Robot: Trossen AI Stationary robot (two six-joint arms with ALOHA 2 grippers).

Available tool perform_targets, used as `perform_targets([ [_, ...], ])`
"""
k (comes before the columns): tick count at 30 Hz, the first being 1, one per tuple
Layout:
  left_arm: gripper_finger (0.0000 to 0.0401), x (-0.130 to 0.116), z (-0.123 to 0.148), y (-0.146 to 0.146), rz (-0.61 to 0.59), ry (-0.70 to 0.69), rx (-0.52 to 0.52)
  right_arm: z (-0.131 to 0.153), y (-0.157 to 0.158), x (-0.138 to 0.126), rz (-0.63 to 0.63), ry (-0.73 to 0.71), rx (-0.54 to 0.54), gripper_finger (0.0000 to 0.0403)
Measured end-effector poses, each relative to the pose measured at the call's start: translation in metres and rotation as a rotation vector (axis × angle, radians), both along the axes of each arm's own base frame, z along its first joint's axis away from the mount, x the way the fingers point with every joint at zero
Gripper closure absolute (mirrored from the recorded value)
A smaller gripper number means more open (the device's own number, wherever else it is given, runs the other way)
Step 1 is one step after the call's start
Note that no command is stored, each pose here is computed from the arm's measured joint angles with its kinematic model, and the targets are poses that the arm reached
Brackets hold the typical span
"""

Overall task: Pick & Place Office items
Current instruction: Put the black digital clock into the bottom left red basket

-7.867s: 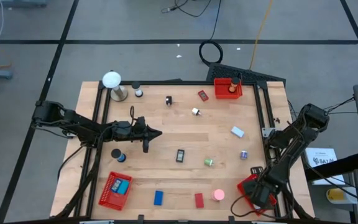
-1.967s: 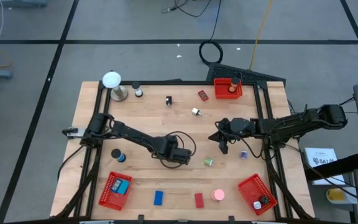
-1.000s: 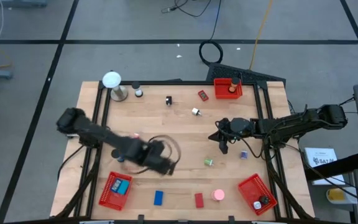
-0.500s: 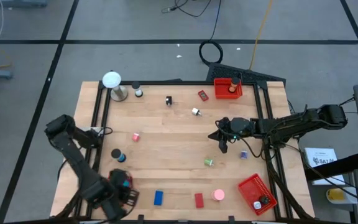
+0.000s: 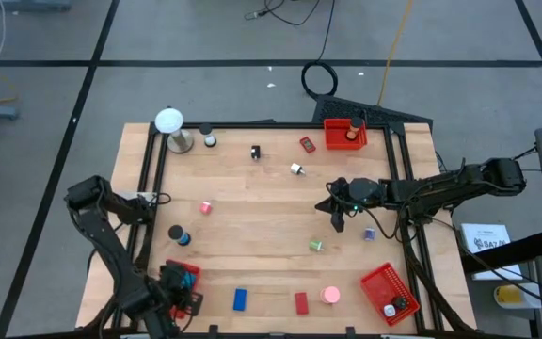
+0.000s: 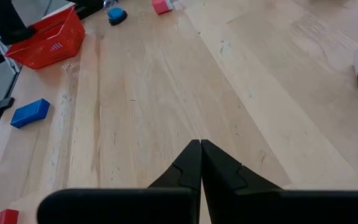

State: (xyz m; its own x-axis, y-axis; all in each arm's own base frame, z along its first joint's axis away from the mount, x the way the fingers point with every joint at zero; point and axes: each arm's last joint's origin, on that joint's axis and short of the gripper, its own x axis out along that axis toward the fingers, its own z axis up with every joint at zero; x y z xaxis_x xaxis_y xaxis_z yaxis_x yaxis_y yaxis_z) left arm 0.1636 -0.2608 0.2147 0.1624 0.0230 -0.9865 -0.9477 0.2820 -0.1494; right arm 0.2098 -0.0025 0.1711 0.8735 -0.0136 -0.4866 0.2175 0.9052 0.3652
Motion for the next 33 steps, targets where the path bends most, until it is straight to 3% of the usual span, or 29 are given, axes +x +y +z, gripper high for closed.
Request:
perform_targets([
  [7,0.0266,-0.003,-0.020,0.005,-0.045,0.010,0.005,0.000,0.000,0.000,-0.028,-0.001,0.027,0.0403],
  [25,0.0266,-0.016,-0.031,-0.005,-0.069,0.066,0.025,0.000,-0.001,0.000,-0.052,-0.005,0.031,0.0403],
  [33,0.0266,-0.015,-0.038,-0.015,-0.065,0.015,-0.005,0.000,-0.001,0.000,-0.068,-0.005,0.021,0.0403],
])
